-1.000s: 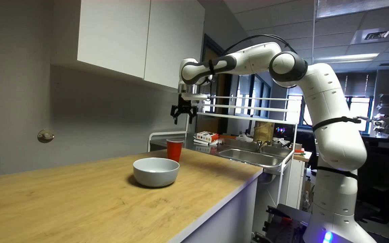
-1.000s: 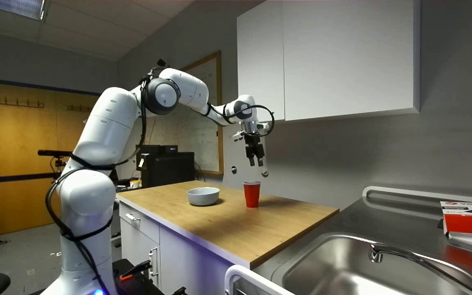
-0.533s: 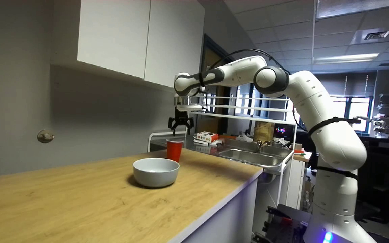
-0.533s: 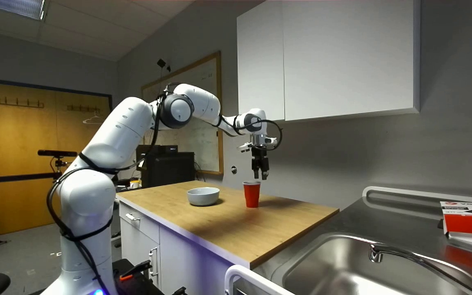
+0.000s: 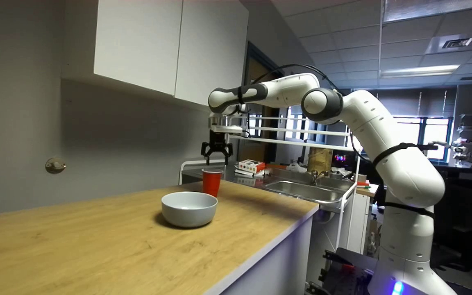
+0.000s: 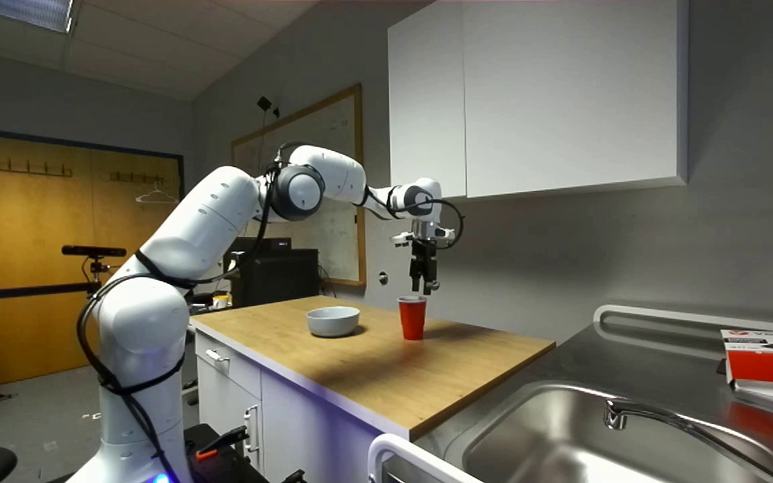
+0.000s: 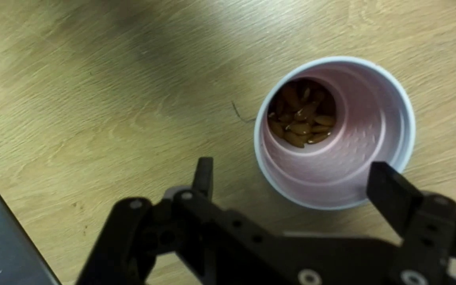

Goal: Pour the contents from the orange cup into the gray bowl

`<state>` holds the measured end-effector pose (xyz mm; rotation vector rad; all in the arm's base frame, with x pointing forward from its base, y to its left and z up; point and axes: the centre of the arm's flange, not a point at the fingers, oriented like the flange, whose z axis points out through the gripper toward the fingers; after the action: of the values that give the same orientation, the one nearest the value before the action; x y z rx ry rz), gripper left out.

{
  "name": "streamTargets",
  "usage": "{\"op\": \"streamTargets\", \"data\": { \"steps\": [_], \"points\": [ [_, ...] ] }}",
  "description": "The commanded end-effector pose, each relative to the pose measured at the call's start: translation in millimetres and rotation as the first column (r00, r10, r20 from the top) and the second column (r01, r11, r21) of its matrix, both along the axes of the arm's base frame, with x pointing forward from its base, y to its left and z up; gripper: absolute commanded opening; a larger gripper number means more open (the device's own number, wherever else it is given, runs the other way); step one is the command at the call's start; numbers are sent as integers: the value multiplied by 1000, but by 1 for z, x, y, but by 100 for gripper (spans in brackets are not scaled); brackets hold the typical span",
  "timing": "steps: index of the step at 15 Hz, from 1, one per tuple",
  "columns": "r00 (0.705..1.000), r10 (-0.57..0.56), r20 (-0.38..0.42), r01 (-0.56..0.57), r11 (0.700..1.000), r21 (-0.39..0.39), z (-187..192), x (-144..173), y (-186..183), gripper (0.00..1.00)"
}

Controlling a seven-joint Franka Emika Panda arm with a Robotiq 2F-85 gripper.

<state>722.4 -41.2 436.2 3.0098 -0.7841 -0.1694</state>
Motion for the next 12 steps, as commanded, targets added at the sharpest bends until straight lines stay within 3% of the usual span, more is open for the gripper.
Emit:
{"op": "streamTargets", "data": {
  "steps": [1,12],
  "points": [
    [1000,-3,-31,4,999,37,12,18,-3,100],
    [990,2,-143,2,1000,31,15,13,-4,100]
  ]
}}
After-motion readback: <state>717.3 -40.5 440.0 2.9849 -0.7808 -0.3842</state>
